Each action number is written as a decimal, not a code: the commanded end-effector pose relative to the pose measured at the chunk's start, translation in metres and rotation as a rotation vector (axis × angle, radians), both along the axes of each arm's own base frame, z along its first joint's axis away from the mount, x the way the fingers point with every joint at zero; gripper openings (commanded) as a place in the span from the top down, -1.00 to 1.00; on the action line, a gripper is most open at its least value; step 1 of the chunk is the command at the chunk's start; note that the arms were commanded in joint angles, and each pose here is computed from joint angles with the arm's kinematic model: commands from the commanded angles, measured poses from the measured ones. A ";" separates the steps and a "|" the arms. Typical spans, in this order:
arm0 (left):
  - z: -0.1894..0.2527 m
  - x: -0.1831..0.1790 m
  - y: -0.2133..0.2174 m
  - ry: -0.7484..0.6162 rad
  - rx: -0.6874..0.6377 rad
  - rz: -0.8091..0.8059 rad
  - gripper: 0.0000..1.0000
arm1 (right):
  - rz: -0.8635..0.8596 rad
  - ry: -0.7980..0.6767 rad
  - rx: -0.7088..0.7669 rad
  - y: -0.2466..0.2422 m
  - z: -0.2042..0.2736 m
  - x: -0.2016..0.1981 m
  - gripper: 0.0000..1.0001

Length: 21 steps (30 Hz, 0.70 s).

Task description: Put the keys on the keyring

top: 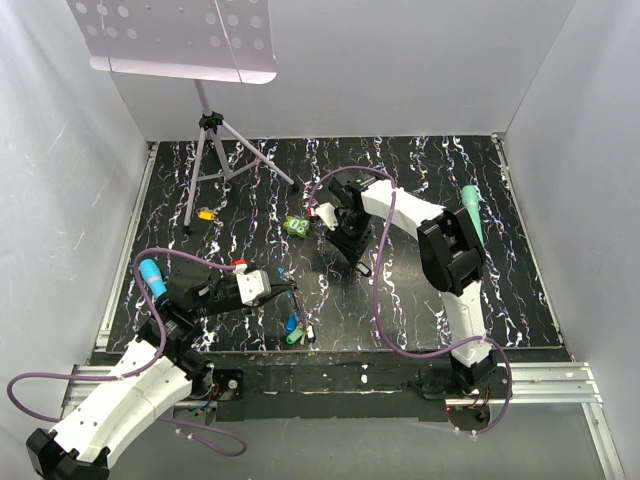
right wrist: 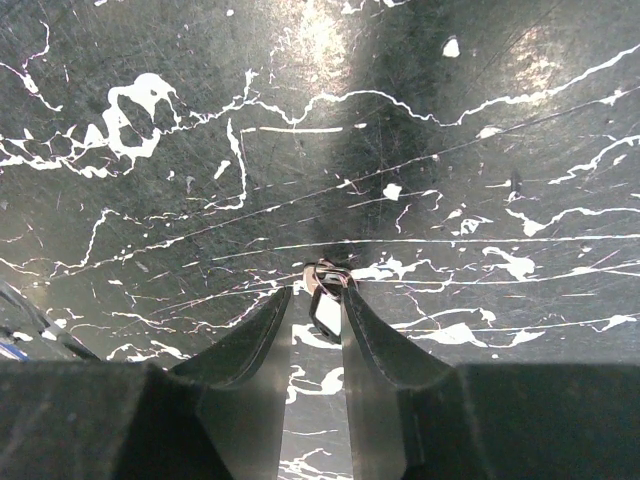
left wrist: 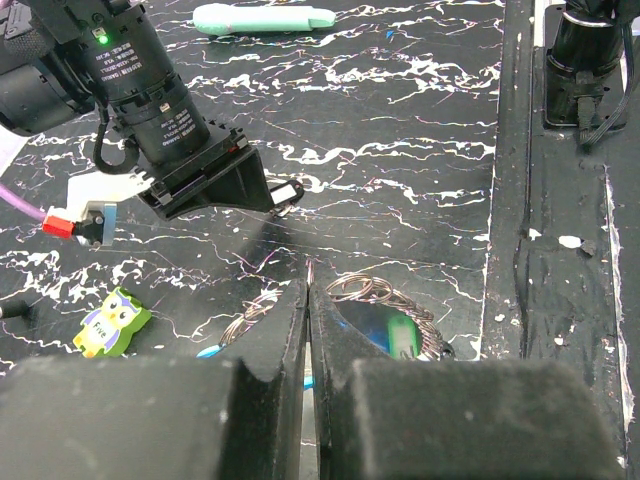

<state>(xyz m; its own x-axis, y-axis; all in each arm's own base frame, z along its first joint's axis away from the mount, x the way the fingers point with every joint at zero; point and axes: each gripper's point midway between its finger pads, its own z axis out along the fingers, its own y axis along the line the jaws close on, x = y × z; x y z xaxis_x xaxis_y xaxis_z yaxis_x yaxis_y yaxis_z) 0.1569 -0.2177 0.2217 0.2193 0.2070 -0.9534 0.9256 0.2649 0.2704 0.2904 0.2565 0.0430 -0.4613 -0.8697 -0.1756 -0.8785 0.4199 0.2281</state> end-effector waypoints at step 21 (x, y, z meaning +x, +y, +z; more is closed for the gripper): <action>0.028 0.003 0.001 -0.072 -0.035 0.008 1.00 | -0.032 0.045 0.026 -0.009 0.010 -0.007 0.13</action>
